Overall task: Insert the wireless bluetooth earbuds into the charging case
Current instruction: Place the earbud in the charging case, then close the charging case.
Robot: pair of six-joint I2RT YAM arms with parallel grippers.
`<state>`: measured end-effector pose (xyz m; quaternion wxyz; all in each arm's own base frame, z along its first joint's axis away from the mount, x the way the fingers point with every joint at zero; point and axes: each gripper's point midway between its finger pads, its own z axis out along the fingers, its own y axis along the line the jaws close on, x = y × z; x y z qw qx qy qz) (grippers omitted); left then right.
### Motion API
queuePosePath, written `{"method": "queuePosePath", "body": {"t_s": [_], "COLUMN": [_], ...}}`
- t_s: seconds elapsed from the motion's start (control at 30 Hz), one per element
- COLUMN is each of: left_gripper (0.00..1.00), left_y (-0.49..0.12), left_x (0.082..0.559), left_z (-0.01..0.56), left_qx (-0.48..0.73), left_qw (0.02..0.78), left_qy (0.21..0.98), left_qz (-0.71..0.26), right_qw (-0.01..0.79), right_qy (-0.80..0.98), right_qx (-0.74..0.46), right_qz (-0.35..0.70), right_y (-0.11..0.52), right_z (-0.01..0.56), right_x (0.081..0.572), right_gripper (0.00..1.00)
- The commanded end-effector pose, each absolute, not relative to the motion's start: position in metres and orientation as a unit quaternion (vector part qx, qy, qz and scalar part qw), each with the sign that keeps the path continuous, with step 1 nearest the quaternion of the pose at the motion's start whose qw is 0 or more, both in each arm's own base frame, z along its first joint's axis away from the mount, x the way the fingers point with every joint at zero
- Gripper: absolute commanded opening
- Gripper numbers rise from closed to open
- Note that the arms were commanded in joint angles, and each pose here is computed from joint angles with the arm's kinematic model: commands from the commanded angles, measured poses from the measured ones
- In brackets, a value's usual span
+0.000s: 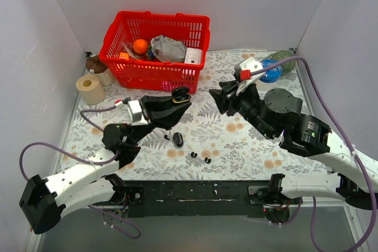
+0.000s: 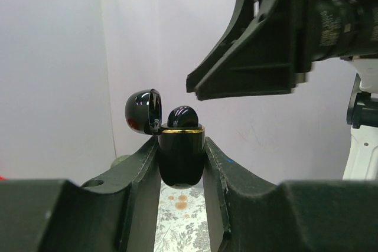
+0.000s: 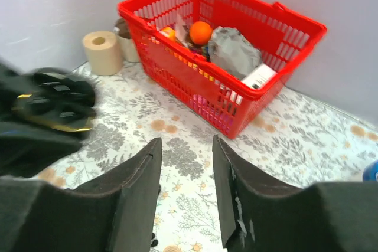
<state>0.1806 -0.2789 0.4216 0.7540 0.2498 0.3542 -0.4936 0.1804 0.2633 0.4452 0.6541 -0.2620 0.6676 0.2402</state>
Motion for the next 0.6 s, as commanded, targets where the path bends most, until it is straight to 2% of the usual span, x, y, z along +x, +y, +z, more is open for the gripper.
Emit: {"method": "queuePosePath", "body": {"t_s": [0.0, 0.1, 0.17, 0.3, 0.37, 0.43, 0.57], "left_gripper": [0.0, 0.0, 0.0, 0.0, 0.0, 0.0, 0.0], "left_y": [-0.237, -0.215, -0.211, -0.207, -0.21, -0.213, -0.22], "left_x": [0.166, 0.148, 0.143, 0.13, 0.129, 0.13, 0.133], "left_z": [0.427, 0.425, 0.415, 0.409, 0.403, 0.398, 0.392], "left_qx": [0.216, 0.214, 0.222, 0.237, 0.244, 0.247, 0.256], "left_qw": [0.781, 0.787, 0.778, 0.766, 0.759, 0.754, 0.745], "left_qy": [0.357, 0.357, 0.371, 0.374, 0.38, 0.386, 0.392], "left_qz": [-0.464, -0.456, -0.455, -0.466, -0.468, -0.471, -0.474], "right_qw": [0.617, 0.551, 0.514, 0.499, 0.509, 0.519, 0.55], "right_qy": [0.729, 0.759, 0.768, 0.742, 0.728, 0.724, 0.713], "right_qx": [-0.208, -0.241, -0.263, -0.274, -0.275, -0.279, -0.267], "right_qz": [0.212, 0.249, 0.278, 0.356, 0.368, 0.358, 0.342], "right_y": [0.25, 0.271, 0.288, 0.322, 0.33, 0.337, 0.337], "right_z": [0.4, 0.342, 0.313, 0.324, 0.344, 0.351, 0.378], "right_x": [0.213, 0.217, 0.207, 0.194, 0.19, 0.187, 0.187], "right_gripper": [0.49, 0.5, 0.46, 0.44, 0.48, 0.53, 0.56]}}
